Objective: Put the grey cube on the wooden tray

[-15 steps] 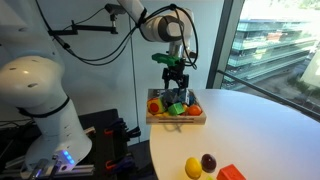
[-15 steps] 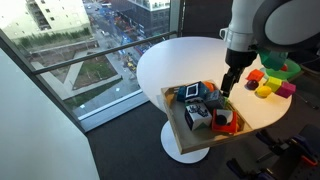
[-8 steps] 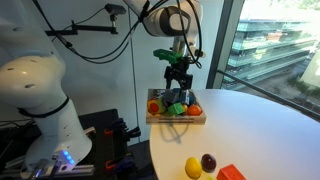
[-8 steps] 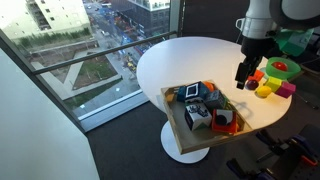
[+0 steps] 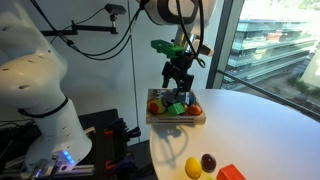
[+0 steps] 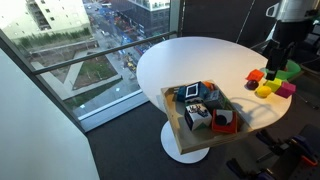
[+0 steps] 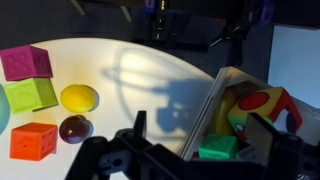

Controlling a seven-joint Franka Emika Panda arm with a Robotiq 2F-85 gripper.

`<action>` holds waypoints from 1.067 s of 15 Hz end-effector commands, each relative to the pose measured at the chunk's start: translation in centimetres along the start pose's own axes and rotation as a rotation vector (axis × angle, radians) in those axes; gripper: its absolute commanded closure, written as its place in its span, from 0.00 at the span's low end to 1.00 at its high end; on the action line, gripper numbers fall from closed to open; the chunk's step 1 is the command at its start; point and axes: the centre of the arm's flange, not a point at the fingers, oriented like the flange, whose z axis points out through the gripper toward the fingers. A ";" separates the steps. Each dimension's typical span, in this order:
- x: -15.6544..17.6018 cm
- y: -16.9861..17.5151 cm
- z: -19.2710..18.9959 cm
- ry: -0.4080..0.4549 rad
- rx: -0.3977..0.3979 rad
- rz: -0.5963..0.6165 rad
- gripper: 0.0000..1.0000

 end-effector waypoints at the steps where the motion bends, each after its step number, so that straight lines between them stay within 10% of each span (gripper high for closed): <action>1: -3.7 2.1 -2.0 0.050 0.016 0.043 0.00; 16: -6.5 5.1 -4.6 0.164 0.026 0.127 0.00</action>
